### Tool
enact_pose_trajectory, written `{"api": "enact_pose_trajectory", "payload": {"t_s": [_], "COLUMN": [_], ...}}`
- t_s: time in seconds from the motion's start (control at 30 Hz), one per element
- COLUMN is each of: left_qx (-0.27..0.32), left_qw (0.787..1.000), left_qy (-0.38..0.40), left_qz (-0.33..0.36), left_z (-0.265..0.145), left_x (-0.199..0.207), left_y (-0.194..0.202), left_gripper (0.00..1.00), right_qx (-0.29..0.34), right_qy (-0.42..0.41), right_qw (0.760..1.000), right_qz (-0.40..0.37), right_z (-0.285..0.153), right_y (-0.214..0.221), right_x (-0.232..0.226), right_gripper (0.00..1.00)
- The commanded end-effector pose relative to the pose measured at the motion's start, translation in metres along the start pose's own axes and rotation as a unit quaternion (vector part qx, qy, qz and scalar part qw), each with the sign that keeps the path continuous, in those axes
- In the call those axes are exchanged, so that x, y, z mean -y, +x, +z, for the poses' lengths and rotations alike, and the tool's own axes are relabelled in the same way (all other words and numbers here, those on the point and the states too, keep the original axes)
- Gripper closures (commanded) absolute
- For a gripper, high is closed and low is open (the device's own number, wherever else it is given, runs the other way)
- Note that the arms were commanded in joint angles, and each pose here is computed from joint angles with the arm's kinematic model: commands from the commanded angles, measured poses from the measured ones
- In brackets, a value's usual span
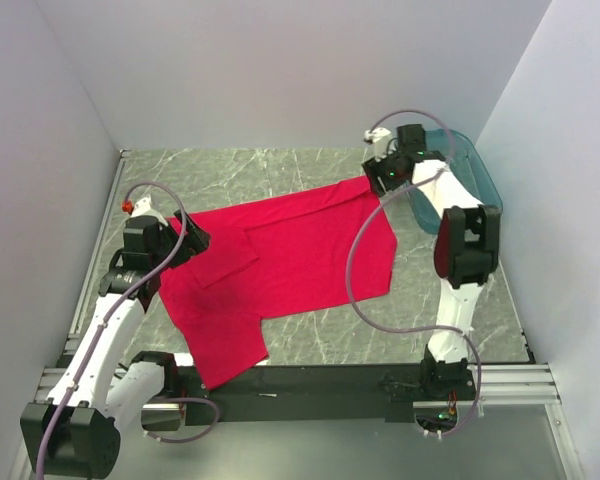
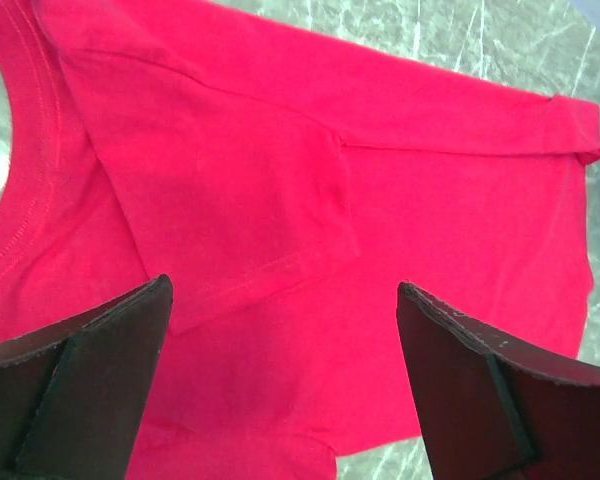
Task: Fold and stack the t-shirts
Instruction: Fold the tshirt
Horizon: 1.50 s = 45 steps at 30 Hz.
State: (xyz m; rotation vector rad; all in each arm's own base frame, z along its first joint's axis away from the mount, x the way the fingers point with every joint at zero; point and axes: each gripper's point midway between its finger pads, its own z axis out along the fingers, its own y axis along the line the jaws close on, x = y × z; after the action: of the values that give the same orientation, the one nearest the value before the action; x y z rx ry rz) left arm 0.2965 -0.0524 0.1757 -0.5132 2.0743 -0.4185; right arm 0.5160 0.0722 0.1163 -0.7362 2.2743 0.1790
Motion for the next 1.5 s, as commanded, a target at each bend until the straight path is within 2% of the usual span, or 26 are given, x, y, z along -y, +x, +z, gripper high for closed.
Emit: {"api": "enact_pose_trajectory", "payload": {"t_s": [0.0,0.1,0.23,0.57,1.07,1.17,1.3,1.47], "left_qx": [0.011,0.009,0.012,0.008,0.005,0.006,0.004,-0.001], "left_qw": [0.999,0.999,0.999,0.999,0.999,0.999,0.999,0.999], "left_qy": [0.031,0.029,0.030,0.034,0.030,0.029,0.030,0.032], "left_qz": [-0.015,-0.009,-0.010,-0.016,-0.019,-0.019,-0.022,-0.026], "left_z": [-0.006,-0.009,-0.013,-0.015,-0.015,-0.015,-0.014,-0.013], "left_x": [0.013,0.010,0.008,0.006,0.004,0.003,0.003,0.004], "left_y": [-0.008,-0.005,-0.004,0.002,0.004,0.004,0.005,0.008], "left_gripper": [0.01,0.01,0.01,0.01,0.00,0.01,0.01,0.00], "right_qx": [-0.073,-0.099,-0.103,-0.119,-0.121,-0.122,-0.120,-0.116], "right_qy": [0.046,0.060,0.081,0.103,0.073,0.068,0.073,0.079], "right_qw": [0.992,0.982,0.976,0.964,0.957,0.955,0.951,0.946], "right_qz": [-0.096,-0.152,-0.176,-0.215,-0.254,-0.261,-0.275,-0.291], "right_z": [0.016,0.029,0.039,0.060,0.077,0.078,0.076,0.070], "right_y": [0.009,0.012,0.005,0.008,0.010,0.011,0.007,0.002], "right_x": [0.007,0.013,0.023,0.032,0.017,0.016,0.019,0.021], "right_gripper": [0.31,0.31,0.33,0.37,0.44,0.49,0.68,0.84]}}
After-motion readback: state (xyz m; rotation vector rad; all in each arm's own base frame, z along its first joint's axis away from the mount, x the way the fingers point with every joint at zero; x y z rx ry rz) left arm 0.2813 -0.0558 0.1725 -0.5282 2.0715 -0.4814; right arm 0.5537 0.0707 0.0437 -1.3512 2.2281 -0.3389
